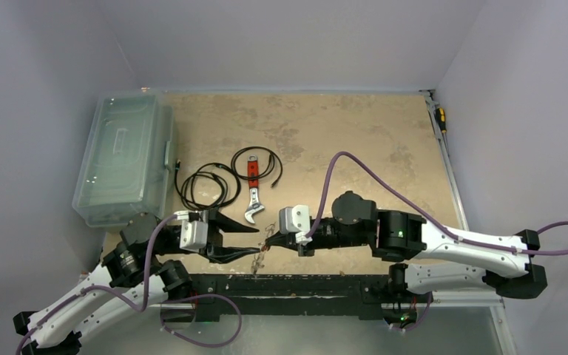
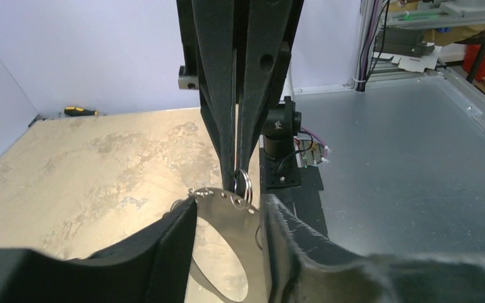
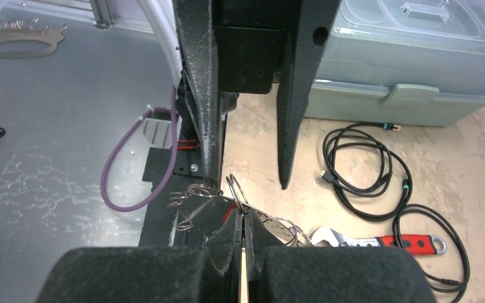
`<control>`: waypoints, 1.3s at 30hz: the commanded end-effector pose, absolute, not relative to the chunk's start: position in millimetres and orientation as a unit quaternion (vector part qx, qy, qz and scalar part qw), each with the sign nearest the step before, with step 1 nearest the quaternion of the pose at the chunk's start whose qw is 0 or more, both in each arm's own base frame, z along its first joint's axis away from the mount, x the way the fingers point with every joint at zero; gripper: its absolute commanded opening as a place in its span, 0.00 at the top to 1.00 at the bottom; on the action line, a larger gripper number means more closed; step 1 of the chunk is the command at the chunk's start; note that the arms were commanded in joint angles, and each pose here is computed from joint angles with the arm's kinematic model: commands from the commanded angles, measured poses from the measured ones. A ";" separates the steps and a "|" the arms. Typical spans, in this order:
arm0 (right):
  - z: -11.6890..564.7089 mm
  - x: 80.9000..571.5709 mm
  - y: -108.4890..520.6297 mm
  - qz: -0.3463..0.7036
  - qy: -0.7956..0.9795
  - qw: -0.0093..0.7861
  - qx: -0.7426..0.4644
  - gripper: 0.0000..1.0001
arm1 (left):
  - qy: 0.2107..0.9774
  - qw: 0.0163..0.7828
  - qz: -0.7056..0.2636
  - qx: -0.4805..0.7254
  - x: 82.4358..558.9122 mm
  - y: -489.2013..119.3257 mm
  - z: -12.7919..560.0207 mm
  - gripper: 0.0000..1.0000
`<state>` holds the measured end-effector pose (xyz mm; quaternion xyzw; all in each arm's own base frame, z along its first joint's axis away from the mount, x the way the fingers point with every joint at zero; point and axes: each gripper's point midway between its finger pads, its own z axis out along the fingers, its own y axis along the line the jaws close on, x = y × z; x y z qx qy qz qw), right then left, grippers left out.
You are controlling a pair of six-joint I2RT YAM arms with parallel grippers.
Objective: Put the keys on the keyring
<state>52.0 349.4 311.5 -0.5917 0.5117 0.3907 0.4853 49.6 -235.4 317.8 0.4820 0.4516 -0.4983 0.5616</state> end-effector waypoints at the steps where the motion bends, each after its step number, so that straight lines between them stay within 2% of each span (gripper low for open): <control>1: 331.4 49.9 342.1 0.383 0.503 0.484 -0.605 1.00 | 0.453 0.579 -0.479 0.480 53.7 -228.5 331.0 0.51; 3: 326.0 51.1 338.3 0.370 0.517 0.469 -0.613 1.00 | 0.450 0.585 -0.468 0.486 54.6 -226.1 334.6 0.44; 5: 323.5 53.0 334.5 0.356 0.534 0.454 -0.617 1.00 | 0.446 0.589 -0.467 0.487 53.0 -223.8 340.2 0.42; 12: 300.3 51.3 316.8 0.313 0.615 0.364 -0.626 1.00 | 0.445 0.596 -0.451 0.494 56.4 -222.7 344.4 0.42; 16: 288.1 51.7 310.7 0.291 0.640 0.332 -0.629 1.00 | 0.455 0.568 -0.467 0.502 60.1 -239.3 331.5 0.43; 26: 279.4 61.4 309.5 0.256 0.667 0.322 -0.622 1.00 | 0.484 0.516 -0.485 0.514 66.0 -261.5 310.8 0.53; 39: 285.3 67.7 312.5 0.246 0.670 0.332 -0.616 1.00 | 0.500 0.468 -0.524 0.506 61.7 -276.0 293.3 0.58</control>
